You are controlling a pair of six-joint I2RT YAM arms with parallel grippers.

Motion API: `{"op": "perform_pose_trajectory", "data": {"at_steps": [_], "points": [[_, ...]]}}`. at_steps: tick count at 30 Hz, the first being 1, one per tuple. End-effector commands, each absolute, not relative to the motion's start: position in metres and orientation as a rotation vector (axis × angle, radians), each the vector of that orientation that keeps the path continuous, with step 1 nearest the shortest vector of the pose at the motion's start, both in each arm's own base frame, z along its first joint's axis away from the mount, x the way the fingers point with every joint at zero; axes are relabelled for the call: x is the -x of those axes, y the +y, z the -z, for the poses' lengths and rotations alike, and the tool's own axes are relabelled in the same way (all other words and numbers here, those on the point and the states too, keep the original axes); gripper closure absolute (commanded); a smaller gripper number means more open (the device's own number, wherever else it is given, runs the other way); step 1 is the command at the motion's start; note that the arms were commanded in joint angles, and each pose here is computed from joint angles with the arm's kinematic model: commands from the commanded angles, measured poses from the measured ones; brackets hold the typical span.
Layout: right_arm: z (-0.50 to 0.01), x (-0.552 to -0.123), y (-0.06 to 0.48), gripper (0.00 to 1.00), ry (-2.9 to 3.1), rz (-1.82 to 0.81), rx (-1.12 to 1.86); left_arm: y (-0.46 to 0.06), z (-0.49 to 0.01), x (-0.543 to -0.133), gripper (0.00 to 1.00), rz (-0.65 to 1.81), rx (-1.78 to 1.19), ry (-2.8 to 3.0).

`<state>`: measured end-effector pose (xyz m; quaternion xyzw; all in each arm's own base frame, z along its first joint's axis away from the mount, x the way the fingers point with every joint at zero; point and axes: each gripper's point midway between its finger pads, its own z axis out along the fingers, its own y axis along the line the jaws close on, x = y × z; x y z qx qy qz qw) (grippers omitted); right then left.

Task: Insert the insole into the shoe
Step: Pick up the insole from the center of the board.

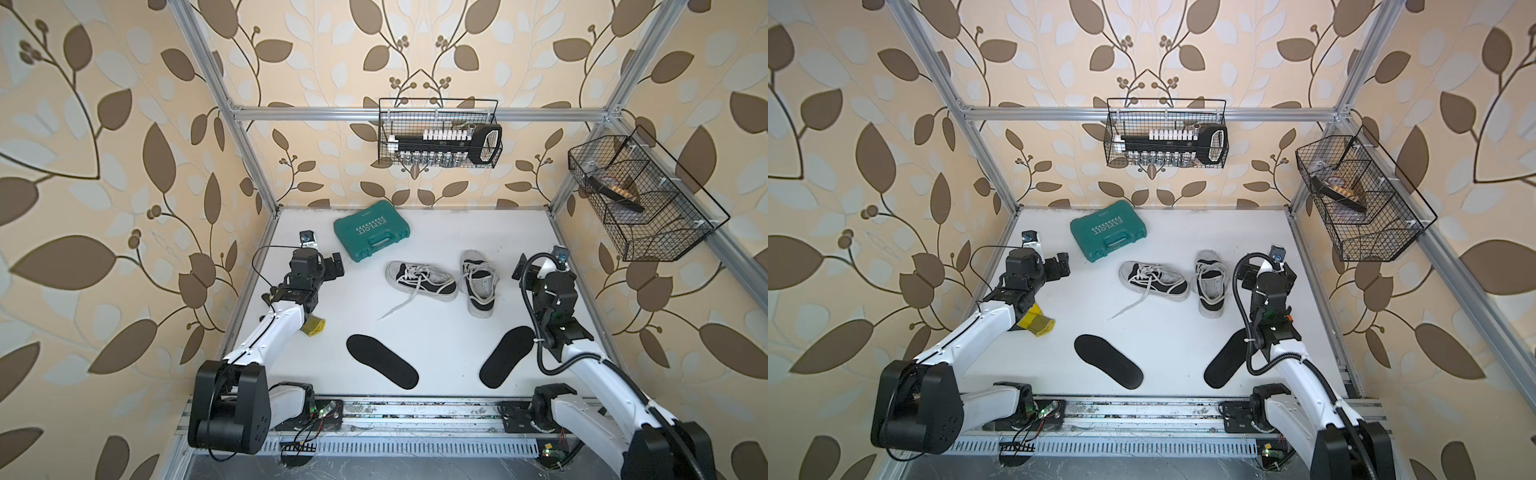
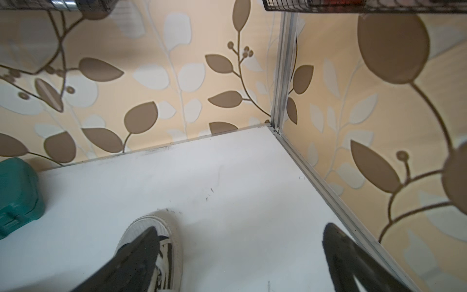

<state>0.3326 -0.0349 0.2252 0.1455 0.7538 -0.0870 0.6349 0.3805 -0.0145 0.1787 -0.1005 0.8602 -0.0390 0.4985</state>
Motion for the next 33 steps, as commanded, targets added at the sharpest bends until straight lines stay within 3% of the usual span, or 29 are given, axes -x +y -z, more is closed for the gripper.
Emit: {"op": "perform_pose_trajectory", "data": {"at_steps": [1, 5, 12, 15, 23, 33], "points": [[-0.213, -0.328, 0.009, 0.01, 1.879, 0.031, -0.169, -0.023, -0.167, -0.347, 0.01, 0.116, 0.333, 2.243], [-0.205, -0.316, 0.099, 0.01, 2.001, -0.254, 0.145, -0.034, -0.160, -0.322, 0.01, 0.209, 0.424, 2.324], [-0.156, -0.249, 0.253, 0.03, 2.076, -0.489, 0.769, -0.039, -0.149, -0.290, 0.01, 0.321, 0.563, 2.367], [-0.134, -0.228, 0.293, 0.07, 2.110, -0.570, 0.930, -0.041, -0.146, -0.284, 0.01, 0.382, 0.605, 2.399], [-0.083, -0.194, 0.363, 0.19, 2.153, -0.545, 1.315, -0.035, -0.136, -0.276, 0.01, 0.574, 0.735, 2.404], [-0.040, -0.180, 0.398, 0.32, 2.197, -0.437, 1.539, -0.027, -0.129, -0.274, 0.01, 0.633, 0.807, 2.405]]}}
